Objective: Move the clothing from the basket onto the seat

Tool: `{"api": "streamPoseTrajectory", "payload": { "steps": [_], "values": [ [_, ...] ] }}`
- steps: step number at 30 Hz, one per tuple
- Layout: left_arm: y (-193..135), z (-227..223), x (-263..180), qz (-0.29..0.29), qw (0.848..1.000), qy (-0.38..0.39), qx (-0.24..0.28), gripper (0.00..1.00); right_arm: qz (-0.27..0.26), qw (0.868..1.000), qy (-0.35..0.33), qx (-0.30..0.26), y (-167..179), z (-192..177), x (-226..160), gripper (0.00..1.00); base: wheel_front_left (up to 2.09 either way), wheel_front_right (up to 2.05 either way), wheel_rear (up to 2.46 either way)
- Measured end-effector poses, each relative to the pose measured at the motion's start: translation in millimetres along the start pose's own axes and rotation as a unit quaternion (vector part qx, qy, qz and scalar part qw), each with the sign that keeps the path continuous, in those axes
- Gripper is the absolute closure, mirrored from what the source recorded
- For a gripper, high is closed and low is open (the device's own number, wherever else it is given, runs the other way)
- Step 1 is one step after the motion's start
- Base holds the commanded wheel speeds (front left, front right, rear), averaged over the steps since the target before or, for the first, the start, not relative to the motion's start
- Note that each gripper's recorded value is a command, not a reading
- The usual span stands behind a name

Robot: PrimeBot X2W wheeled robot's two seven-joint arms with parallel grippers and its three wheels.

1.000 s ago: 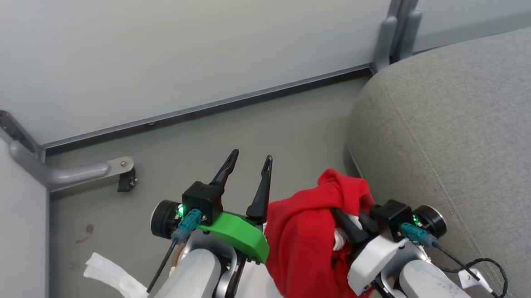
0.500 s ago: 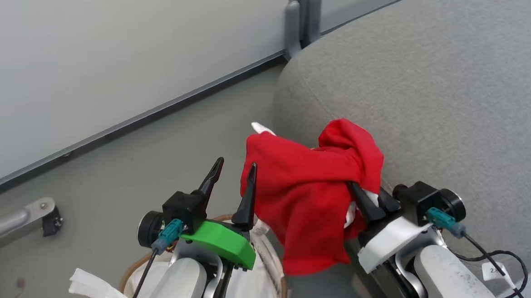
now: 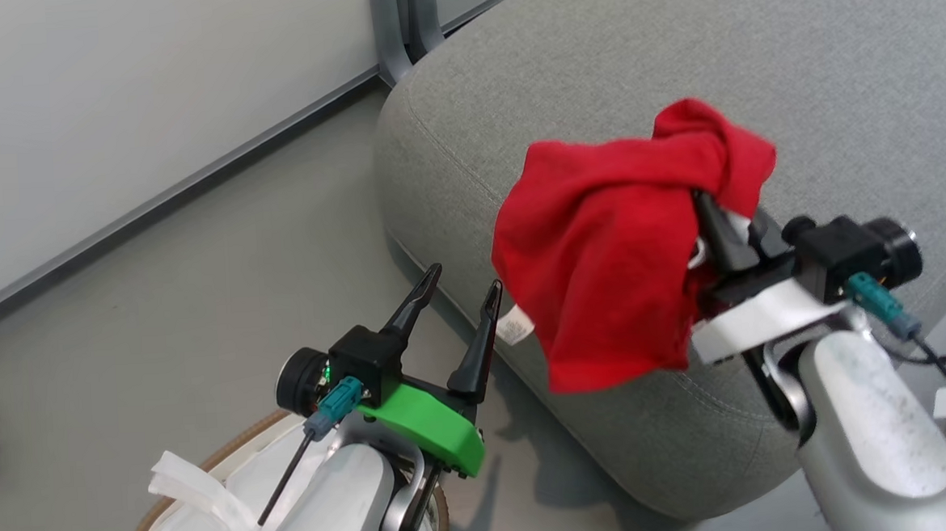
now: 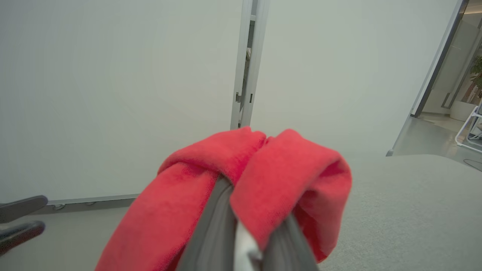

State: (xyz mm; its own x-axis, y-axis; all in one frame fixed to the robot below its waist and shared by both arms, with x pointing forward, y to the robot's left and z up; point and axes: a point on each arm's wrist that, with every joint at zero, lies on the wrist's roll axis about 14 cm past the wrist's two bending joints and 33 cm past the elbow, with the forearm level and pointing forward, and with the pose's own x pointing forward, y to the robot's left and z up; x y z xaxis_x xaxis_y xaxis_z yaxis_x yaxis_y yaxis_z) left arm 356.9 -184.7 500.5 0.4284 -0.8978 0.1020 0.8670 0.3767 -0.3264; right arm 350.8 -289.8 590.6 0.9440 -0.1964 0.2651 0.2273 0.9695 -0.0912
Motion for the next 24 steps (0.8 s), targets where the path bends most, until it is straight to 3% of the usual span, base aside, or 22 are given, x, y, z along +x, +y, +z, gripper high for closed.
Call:
{"api": "streamPoseTrajectory", "payload": {
  "steps": [5, 14, 19, 24],
  "values": [
    [6.1, -6.9, 7.8, -0.008, 1.000, 0.002, -0.003, 0.00, 0.017, 0.996, -0.042, -0.078, -15.5, 32.8, 39.8, 1.00, 0.00, 0.00, 0.00],
    [34.0, -26.4, 16.3, -0.003, 1.000, 0.010, -0.004, 0.00, 0.017, 0.974, -0.095, -0.205, -46.5, 84.1, 123.9, 1.00, 0.00, 0.00, 0.00],
    [57.5, -37.1, 18.5, 0.008, 1.000, 0.012, -0.008, 0.00, -0.003, 0.967, -0.072, -0.243, -63.5, 68.6, 163.1, 1.00, 0.00, 0.00, 0.00],
    [82.2, -50.9, 15.7, 0.025, 0.999, 0.017, -0.014, 0.00, -0.010, 0.966, -0.010, -0.259, -68.5, 13.2, 187.3, 1.00, 0.00, 0.00, 0.00]
  ]
}}
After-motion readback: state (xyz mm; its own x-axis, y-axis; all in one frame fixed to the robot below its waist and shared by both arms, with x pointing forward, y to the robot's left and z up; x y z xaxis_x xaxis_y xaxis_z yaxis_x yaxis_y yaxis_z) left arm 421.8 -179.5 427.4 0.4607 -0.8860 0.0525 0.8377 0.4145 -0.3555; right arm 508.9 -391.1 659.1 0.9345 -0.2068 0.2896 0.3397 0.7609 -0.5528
